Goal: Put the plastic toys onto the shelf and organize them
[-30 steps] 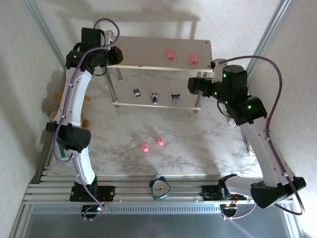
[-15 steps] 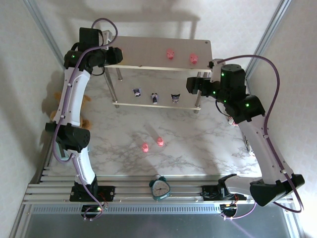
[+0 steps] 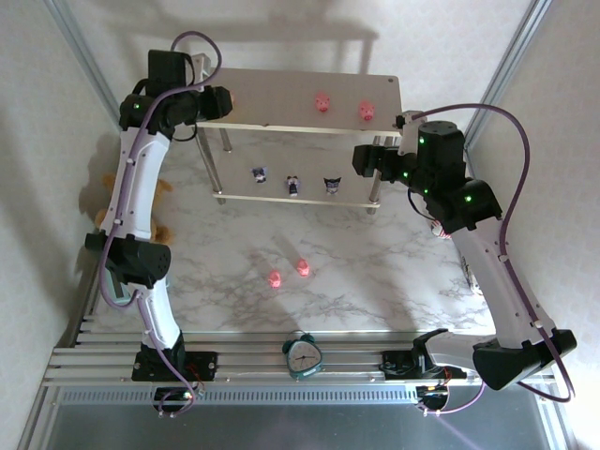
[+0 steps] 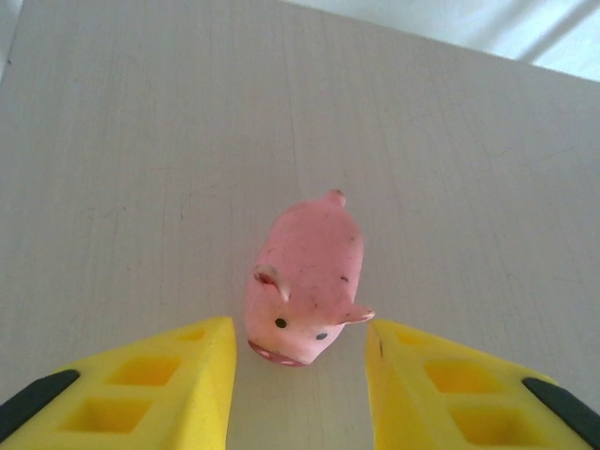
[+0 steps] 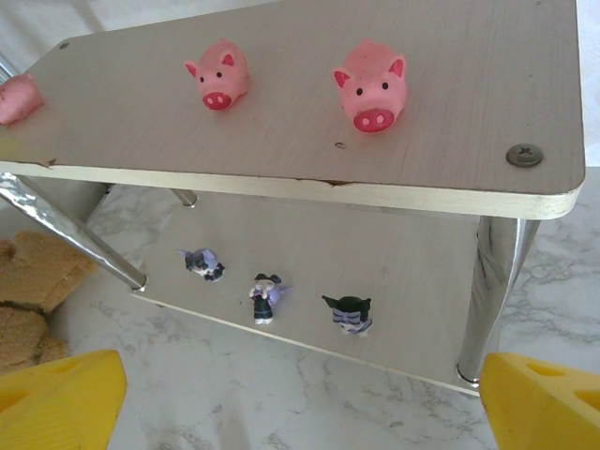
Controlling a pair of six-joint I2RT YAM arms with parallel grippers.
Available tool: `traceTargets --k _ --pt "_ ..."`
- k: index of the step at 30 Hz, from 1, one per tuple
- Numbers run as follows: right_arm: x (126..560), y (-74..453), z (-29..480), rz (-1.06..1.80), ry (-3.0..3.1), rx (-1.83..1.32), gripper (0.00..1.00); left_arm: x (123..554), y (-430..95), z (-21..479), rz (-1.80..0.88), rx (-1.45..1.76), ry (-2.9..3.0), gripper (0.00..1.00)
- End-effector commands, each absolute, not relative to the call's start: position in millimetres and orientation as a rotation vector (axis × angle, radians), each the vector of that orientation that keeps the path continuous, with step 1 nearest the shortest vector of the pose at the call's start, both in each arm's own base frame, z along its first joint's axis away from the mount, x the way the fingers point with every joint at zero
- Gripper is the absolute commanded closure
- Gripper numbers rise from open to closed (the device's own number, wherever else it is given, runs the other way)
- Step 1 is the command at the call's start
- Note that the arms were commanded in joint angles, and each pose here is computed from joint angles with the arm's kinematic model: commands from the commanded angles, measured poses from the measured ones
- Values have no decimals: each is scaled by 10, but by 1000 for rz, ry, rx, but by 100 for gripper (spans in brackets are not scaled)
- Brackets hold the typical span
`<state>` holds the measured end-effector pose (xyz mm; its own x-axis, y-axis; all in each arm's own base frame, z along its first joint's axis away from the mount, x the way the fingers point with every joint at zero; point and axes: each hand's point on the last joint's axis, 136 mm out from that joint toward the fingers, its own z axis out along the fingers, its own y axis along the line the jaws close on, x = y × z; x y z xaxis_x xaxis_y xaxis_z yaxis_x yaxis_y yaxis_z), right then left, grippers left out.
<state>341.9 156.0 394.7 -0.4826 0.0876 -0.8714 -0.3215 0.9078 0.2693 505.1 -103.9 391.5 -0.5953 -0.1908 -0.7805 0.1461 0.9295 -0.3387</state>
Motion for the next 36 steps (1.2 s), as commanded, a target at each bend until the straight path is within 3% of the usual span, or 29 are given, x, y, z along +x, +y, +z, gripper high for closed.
traceTargets --k 1,10,15,18,24,30,36 --pt "3373 1563 4167 527 1963 -167 3 4929 -912 4392 -432 -49 2032 57" --pt "3266 1632 4153 562 1990 -209 8 4574 -859 5045 -400 -50 1822 65" --pt "3056 1763 3863 497 2104 -291 10 4091 -998 4956 -385 -15 1781 68" --pt "2856 1921 3592 447 2189 -363 11 3731 -1218 4569 -361 7 1793 69" --pt "2367 2357 2860 466 2395 -441 20 3193 -969 3488 -395 -209 1823 70" --pt "2087 2704 1876 379 2635 -431 28 3021 -919 2305 -373 -270 2019 73" --pt "2186 2894 1278 271 2742 -396 29 2975 -941 1938 -409 -293 2040 72"
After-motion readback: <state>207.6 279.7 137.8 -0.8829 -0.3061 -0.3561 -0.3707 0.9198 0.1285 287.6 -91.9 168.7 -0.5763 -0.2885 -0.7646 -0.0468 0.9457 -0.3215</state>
